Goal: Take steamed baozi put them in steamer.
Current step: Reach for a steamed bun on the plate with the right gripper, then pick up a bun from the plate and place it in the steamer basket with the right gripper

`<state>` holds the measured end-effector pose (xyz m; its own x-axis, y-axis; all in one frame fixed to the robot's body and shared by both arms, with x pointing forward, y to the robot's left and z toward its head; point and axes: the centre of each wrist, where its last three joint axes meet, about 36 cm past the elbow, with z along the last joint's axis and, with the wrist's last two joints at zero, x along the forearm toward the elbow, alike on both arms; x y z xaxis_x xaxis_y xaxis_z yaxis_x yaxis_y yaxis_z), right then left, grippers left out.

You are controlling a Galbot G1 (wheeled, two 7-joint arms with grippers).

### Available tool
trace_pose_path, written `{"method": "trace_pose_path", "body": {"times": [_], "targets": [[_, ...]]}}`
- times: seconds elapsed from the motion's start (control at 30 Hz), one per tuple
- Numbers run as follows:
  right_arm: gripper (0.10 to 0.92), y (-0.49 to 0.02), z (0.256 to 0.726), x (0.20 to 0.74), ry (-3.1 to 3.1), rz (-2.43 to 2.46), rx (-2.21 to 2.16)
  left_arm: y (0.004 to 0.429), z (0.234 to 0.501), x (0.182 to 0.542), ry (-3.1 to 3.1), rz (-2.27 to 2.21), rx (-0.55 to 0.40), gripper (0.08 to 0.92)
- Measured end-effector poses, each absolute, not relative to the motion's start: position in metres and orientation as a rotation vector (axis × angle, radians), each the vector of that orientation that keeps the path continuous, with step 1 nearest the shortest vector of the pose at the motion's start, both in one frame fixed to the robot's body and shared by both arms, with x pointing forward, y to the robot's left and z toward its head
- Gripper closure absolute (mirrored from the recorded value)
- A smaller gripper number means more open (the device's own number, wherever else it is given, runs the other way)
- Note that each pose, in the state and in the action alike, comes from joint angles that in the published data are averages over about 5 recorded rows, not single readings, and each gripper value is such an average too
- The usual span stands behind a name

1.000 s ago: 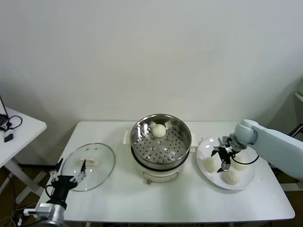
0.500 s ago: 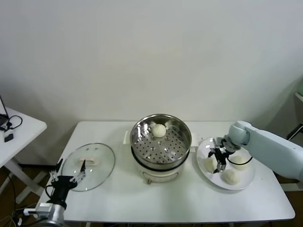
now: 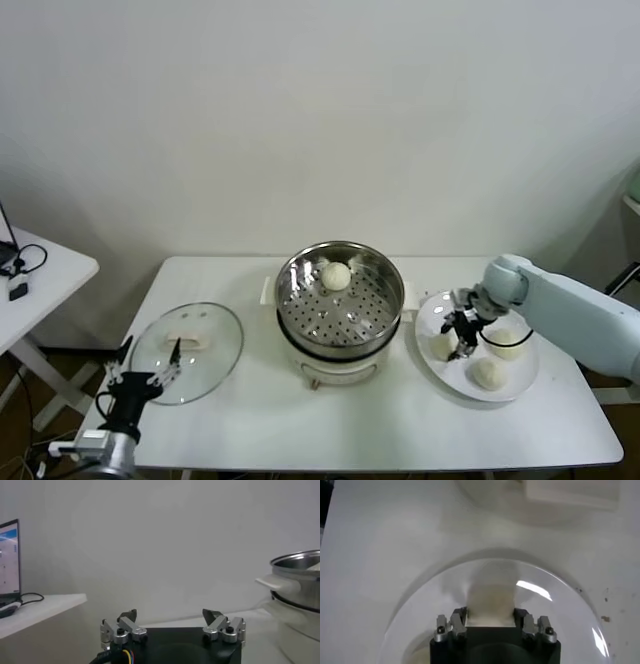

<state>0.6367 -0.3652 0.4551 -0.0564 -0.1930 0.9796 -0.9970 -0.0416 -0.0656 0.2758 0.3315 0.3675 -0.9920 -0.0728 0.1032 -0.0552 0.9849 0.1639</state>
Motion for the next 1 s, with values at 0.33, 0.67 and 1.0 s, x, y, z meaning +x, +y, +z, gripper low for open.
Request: {"method": "trace_pose_path", "body": {"times": [0.33,0.67,1.0], "targets": [[0.403,-0.368,0.513,0.65,-1.462,1.161,1.349,0.33,0.371,0.277,-3.032,-0.243,0.093,0.177],[0.407,-0.34,0.611,0.671,-1.503,1.204,1.387,0.325,0.378,0.279,-3.051,-0.234,0.076,0.177],[0.407,-0.272,0.684,0.687,-1.503,1.241,1.459,0.312,0.385,0.282,-3.076,-0.234,0.016,0.177]]}}
